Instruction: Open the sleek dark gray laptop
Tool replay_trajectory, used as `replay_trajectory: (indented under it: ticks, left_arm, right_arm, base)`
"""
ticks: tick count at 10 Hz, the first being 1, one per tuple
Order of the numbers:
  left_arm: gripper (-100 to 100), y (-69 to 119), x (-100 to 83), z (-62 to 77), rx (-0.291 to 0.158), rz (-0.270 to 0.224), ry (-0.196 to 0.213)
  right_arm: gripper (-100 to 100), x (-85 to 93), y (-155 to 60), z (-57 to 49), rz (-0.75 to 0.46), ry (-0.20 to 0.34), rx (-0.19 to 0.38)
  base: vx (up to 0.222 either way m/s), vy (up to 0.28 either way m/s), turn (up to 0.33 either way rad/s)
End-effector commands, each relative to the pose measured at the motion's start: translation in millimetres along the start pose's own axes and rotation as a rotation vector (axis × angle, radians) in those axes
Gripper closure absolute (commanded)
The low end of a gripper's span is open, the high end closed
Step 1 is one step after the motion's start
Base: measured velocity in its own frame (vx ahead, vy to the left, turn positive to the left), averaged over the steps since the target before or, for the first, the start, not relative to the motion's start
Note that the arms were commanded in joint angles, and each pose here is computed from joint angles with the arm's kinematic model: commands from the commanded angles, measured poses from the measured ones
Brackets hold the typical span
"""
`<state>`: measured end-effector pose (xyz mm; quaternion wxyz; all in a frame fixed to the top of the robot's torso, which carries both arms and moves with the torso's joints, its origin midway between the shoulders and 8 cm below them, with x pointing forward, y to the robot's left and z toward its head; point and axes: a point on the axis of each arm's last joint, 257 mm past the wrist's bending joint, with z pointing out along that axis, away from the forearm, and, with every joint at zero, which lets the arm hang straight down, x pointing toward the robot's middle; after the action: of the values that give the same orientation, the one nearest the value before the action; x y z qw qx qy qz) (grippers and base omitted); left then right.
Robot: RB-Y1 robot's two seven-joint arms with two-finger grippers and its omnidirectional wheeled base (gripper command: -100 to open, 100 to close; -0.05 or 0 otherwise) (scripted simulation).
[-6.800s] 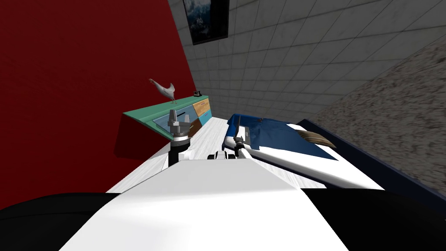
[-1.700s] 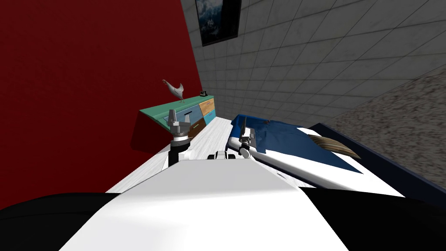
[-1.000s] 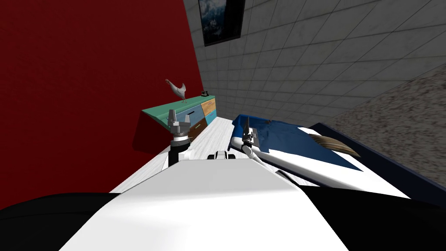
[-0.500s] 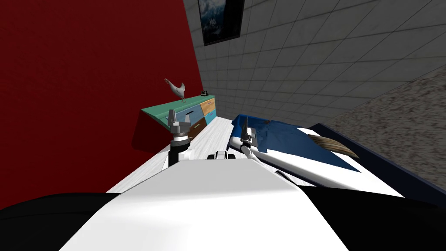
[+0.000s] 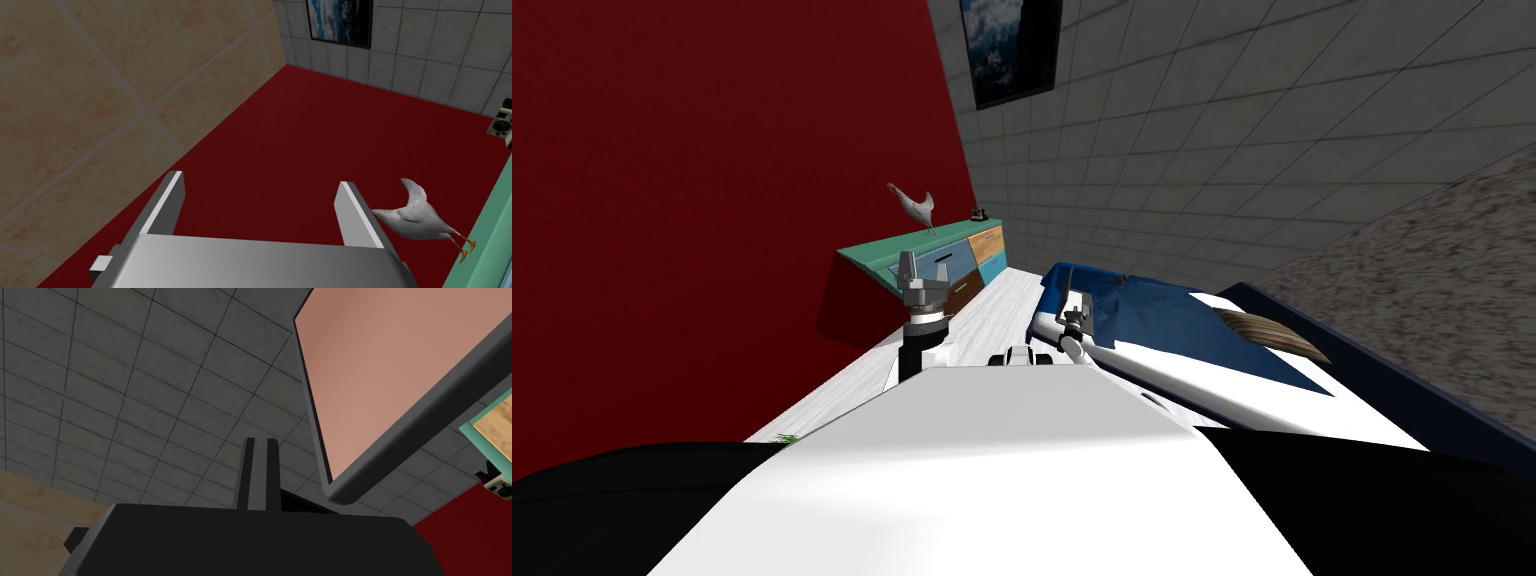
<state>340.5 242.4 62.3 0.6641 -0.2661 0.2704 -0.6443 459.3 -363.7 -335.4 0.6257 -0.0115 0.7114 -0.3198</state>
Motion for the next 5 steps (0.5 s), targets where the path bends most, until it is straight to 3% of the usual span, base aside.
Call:
replay_trajectory:
  ticks: [1,2,3,5]
  left_arm:
    - [0,0.0,0.0,0.0,0.000,0.000,0.000]
    - [0,0.0,0.0,0.0,0.000,0.000,0.000]
    - [0,0.0,0.0,0.0,0.000,0.000,0.000]
    - [0,-0.1,0.1,0.0,0.000,-0.001,0.000]
  right_arm:
    - [100,-4.1,9.9,-9.6,0.107,0.004,0.007]
    - [100,-2.5,8.3,-7.7,0.079,0.003,0.004]
    - [-100,-0.3,0.7,-2.6,0.038,-0.001,0.004]
    - [-100,3.5,-8.8,4.2,-0.022,-0.003,0.002]
  base:
    - [-0.052,-0.173,0.031]
    - [-0.023,-0.082,0.010]
    - [0.014,0.057,-0.014]
    - [0.024,0.167,-0.023]
